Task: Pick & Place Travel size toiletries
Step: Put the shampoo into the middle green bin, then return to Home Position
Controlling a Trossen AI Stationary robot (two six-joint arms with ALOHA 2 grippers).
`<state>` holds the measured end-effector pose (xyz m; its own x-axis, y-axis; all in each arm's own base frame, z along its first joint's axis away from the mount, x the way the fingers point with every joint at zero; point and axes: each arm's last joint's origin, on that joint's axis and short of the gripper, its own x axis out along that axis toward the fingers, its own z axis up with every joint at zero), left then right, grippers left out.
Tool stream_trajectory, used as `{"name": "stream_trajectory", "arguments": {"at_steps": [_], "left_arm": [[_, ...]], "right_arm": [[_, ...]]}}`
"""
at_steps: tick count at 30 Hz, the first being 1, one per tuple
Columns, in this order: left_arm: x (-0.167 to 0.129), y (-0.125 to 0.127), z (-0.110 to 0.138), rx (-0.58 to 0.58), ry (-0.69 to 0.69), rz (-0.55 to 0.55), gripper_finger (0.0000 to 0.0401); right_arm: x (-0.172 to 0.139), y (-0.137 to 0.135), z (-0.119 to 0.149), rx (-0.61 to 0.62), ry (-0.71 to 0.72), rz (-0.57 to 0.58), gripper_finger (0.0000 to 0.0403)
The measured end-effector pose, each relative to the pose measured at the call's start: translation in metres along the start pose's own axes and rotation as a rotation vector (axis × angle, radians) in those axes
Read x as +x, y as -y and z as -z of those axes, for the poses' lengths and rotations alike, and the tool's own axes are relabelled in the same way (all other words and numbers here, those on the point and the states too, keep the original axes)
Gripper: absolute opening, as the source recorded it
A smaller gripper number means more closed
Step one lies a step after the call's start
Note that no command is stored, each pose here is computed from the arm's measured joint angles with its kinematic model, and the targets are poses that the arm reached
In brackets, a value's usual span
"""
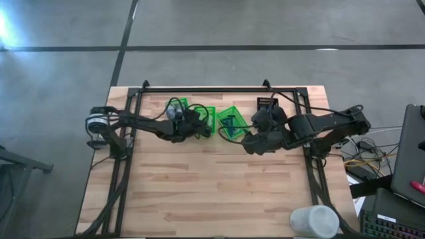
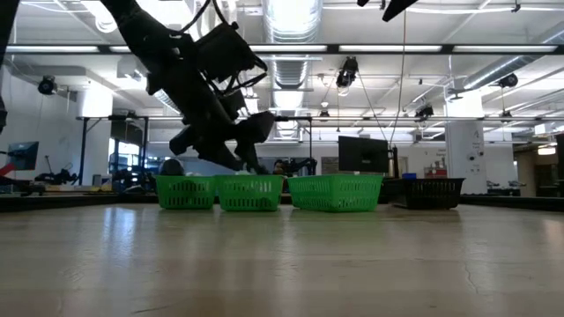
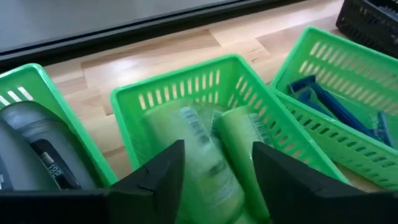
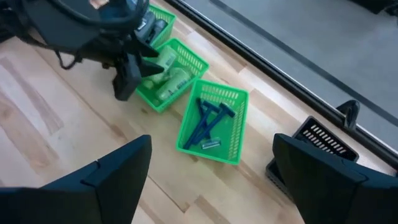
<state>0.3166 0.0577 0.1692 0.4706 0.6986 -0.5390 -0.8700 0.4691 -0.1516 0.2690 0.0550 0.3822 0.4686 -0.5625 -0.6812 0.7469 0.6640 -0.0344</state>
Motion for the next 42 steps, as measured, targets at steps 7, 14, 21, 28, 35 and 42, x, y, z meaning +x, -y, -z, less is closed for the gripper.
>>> {"name": "stream_trajectory", "arguments": {"at_steps": [7,14,21,28,35,42], "left_arm": [[-0.028,-0.003,-0.020,-0.027,-0.061,0.134,0.0246],[-0.089,-0.006,-0.049,0.086,-0.055,0.429,0.0253],[-0.143,-0.021,-0.060,0.153,-0.033,0.776,0.0252],[-0.159,-0.044,-0.051,0.005,-0.063,0.896,0.0252],[-0.159,-0.066,-0.032,-0.199,-0.125,0.901,0.0252],[-0.153,-0.069,-0.044,-0.147,0.245,1.095,0.0252]], "right_arm": [[0.000,0.001,0.001,-0.017,-0.023,0.002,0.0348],[-0.004,0.003,0.003,-0.121,-0.124,-0.100,0.0350],[0.003,0.010,0.013,-0.140,-0.096,-0.437,0.0323],[0.033,0.023,0.038,-0.011,0.055,-0.726,0.0286],[0.054,0.072,0.070,0.062,0.032,-0.462,0.0255],[0.043,0.080,0.054,0.100,0.248,-0.710,0.0233]]}}
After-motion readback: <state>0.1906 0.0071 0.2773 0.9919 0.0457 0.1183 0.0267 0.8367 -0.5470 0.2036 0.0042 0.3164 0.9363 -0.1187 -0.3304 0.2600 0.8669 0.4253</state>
